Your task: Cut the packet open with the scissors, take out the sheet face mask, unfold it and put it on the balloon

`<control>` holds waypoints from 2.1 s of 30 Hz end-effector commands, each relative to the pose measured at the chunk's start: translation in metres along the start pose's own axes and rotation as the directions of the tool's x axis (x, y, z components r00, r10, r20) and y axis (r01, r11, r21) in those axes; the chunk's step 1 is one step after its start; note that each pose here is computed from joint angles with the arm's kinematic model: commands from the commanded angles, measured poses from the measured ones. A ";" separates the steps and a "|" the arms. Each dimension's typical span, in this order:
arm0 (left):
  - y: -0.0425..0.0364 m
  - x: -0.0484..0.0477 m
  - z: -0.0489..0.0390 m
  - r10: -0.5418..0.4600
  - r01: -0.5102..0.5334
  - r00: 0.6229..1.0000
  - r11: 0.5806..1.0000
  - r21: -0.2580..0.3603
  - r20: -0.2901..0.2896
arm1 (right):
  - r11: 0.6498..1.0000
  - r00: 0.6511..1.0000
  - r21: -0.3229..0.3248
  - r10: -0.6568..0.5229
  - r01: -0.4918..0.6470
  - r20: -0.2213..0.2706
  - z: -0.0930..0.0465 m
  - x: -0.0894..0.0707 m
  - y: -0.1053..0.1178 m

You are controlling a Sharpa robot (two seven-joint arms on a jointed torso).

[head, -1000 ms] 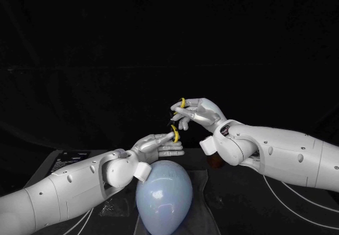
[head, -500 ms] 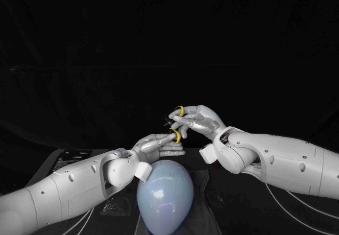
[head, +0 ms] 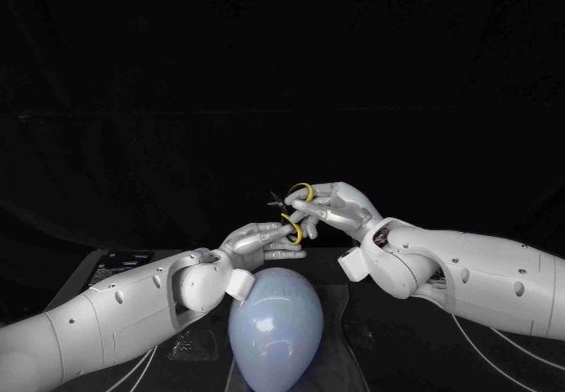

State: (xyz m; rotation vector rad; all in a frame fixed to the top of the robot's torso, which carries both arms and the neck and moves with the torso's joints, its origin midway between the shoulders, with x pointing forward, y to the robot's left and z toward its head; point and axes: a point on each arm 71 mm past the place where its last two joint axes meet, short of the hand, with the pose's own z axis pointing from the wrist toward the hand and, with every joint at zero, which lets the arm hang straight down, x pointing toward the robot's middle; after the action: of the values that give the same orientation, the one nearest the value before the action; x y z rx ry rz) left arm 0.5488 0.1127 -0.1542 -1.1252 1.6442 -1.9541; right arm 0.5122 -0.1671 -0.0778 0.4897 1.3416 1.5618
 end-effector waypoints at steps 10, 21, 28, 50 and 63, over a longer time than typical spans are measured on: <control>-0.0066 -0.0125 -0.0042 0.050 -0.055 0.994 0.997 0.048 0.094 | 0.997 1.000 0.071 0.003 -0.003 -0.008 -0.009 -0.010 -0.009; -0.0076 -0.0134 -0.0047 0.075 -0.081 0.991 0.995 0.057 0.110 | 0.992 0.999 0.126 -0.025 0.027 -0.022 -0.014 -0.016 -0.019; -0.0076 -0.0127 -0.0044 0.083 -0.090 0.991 0.994 0.059 0.109 | 0.986 0.996 0.147 -0.075 0.080 -0.039 -0.015 -0.014 -0.023; -0.0089 -0.0147 -0.0061 0.102 -0.111 0.988 0.992 0.066 0.119 | 0.959 0.978 0.195 -0.190 0.204 -0.090 -0.020 -0.012 -0.041; -0.0098 -0.0158 -0.0072 0.114 -0.123 0.986 0.990 0.068 0.124 | 0.970 0.983 0.161 -0.174 0.181 -0.058 -0.021 -0.011 -0.041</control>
State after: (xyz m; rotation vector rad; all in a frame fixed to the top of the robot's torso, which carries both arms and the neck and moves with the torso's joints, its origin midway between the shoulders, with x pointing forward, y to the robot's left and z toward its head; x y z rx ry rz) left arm 0.5528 0.1285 -0.1634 -1.1058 1.6060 -1.7624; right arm 0.5126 -0.1779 -0.1081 0.3696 1.5033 1.4110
